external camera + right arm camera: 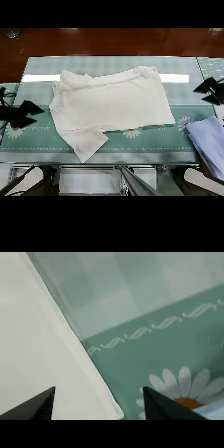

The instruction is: Fold the shirts.

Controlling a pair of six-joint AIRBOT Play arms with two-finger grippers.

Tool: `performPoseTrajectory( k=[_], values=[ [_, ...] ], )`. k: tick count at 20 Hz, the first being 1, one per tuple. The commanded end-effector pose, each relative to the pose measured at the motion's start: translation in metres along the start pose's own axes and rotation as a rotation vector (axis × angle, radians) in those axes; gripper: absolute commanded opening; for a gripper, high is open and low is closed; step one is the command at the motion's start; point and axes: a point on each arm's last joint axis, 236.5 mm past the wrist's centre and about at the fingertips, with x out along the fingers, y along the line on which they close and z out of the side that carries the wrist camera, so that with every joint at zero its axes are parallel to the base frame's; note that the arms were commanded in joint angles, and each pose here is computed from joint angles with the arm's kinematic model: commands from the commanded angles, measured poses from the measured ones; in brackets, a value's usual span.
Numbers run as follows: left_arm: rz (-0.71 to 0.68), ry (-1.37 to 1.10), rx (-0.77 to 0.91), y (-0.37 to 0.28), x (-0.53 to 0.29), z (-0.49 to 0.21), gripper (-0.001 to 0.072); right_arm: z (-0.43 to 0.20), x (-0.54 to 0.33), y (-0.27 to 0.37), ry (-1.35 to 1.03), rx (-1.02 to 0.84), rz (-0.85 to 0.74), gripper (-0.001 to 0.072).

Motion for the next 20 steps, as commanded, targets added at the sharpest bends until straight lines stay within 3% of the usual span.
performPoseTrajectory(
  k=[1, 5, 8, 16, 17, 18, 20],
  values=[
    [-0.176, 0.035, -0.123, 0.004, 0.033, -0.053, 0.0700, -0.063, 0.015, -0.010, -0.050, 0.048, 0.059, 0.0630],
    [-0.332, 0.015, -0.174, -0.014, 0.057, -0.071, 0.0700, -0.114, 0.027, 0.014, -0.051, 0.079, 0.198, 0.0628],
    [-0.310, 0.013, -0.215, -0.003, 0.071, -0.081, 0.0700, -0.124, 0.026, 0.017, -0.043, 0.068, 0.212, 0.0624],
    [-0.297, 0.031, -0.126, -0.008, 0.079, -0.090, 0.0697, -0.122, 0.026, 0.017, -0.050, 0.066, 0.215, 0.0624],
    [-0.283, 0.034, -0.095, -0.011, 0.083, -0.092, 0.0625, -0.121, 0.026, 0.017, -0.055, 0.067, 0.214, 0.0624],
    [-0.279, 0.033, -0.074, -0.015, 0.086, -0.093, 0.0487, -0.120, 0.026, 0.016, -0.059, 0.070, 0.212, 0.0624],
    [-0.294, 0.024, 0.002, -0.029, 0.089, -0.092, 0.0041, -0.118, 0.027, 0.015, -0.068, 0.079, 0.205, 0.0624]
  ],
)
